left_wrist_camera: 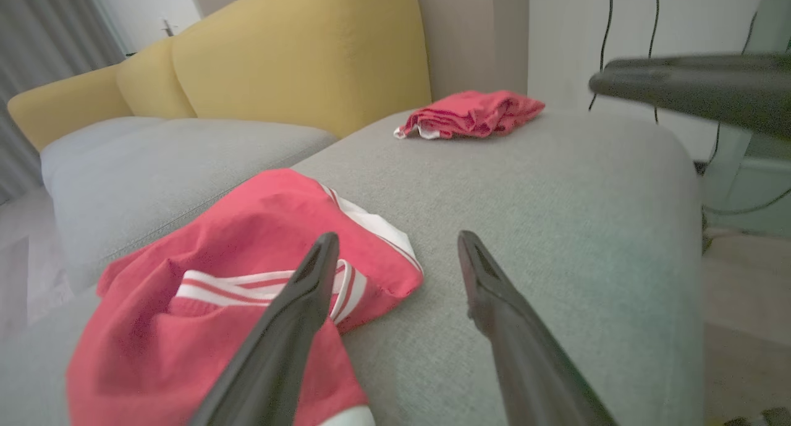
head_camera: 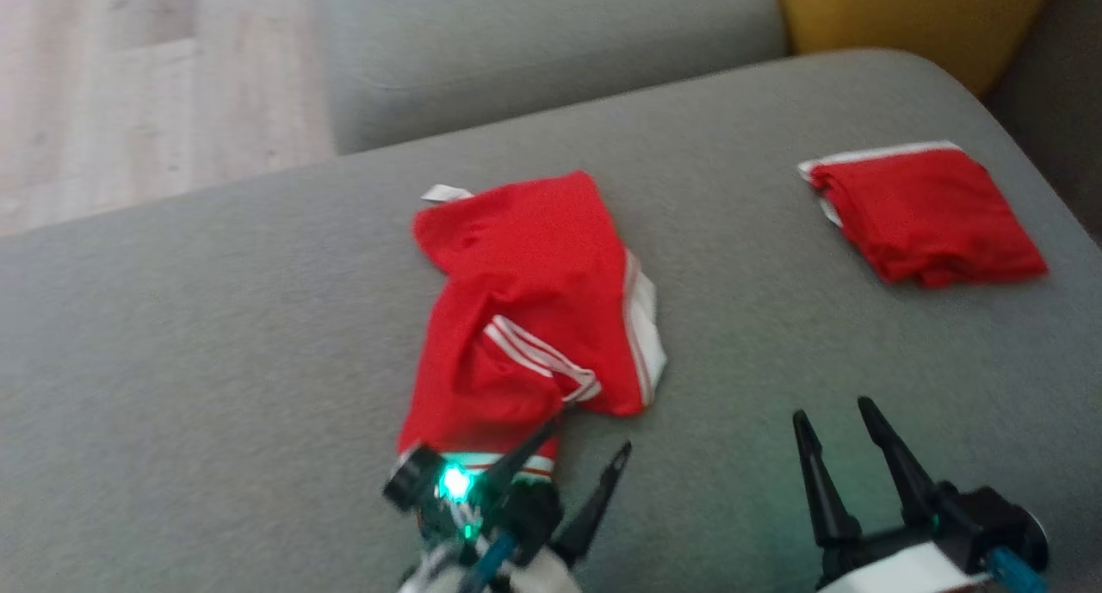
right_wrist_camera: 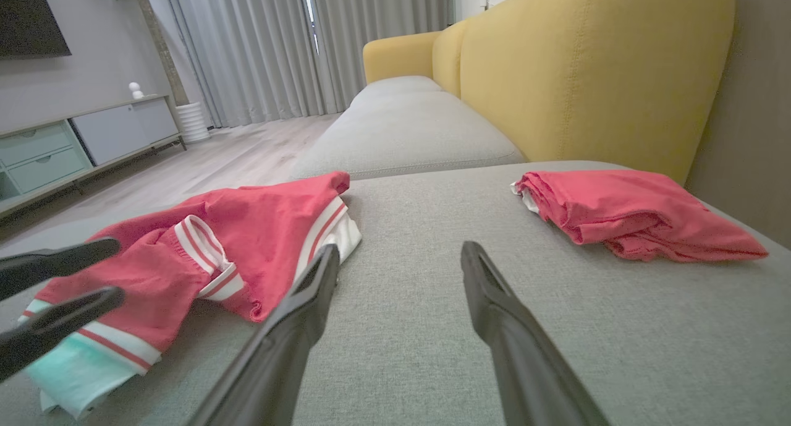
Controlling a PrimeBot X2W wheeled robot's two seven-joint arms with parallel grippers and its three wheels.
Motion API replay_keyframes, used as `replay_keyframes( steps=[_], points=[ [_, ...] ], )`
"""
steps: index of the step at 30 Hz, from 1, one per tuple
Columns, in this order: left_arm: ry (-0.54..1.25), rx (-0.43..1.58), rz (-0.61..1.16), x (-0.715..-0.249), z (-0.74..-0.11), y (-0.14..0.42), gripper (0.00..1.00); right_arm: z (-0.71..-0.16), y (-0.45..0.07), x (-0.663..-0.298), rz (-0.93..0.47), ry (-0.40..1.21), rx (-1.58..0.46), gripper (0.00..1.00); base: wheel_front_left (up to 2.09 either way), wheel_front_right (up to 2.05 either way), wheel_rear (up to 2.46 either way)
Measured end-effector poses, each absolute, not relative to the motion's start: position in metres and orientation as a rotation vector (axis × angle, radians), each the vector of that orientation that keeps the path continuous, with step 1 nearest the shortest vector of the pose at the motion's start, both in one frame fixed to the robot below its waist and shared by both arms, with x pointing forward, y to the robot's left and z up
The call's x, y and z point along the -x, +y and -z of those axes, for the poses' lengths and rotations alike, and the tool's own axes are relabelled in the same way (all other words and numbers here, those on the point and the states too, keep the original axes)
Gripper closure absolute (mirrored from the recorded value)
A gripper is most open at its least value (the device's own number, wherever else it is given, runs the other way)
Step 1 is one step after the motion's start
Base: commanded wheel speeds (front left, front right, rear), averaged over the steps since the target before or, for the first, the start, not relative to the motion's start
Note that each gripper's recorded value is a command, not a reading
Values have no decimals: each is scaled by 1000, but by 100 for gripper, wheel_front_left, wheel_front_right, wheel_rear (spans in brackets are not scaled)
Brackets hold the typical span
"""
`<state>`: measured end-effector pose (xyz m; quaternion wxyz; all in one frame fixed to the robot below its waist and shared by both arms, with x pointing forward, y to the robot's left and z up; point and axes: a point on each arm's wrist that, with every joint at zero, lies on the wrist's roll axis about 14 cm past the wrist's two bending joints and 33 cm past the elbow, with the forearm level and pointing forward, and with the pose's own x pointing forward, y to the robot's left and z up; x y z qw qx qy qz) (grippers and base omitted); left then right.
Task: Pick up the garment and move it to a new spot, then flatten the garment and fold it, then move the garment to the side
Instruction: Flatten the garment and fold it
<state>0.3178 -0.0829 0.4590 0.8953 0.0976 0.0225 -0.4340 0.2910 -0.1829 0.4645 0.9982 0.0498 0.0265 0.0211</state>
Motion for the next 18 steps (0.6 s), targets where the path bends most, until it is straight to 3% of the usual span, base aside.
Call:
replay_keyframes(
  steps=[12, 13, 14, 16, 18],
  points=[
    [227, -486, 923, -364, -398, -100, 0, -458, -211, -287, 66, 87, -105, 0, 0, 0, 0],
    [254, -510, 927, -364, -390, -99, 10, -457, -213, -287, 75, 90, -106, 0, 0, 0, 0],
    [277, -527, 930, -365, -384, -97, 50, -457, -215, -286, 84, 91, -108, 0, 0, 0, 0],
    [301, -533, 932, -368, -377, -97, 100, -455, -218, -285, 96, 97, -106, 0, 0, 0, 0],
    [306, -528, 936, -369, -376, -98, 100, -454, -220, -283, 105, 102, -105, 0, 0, 0, 0]
  ],
)
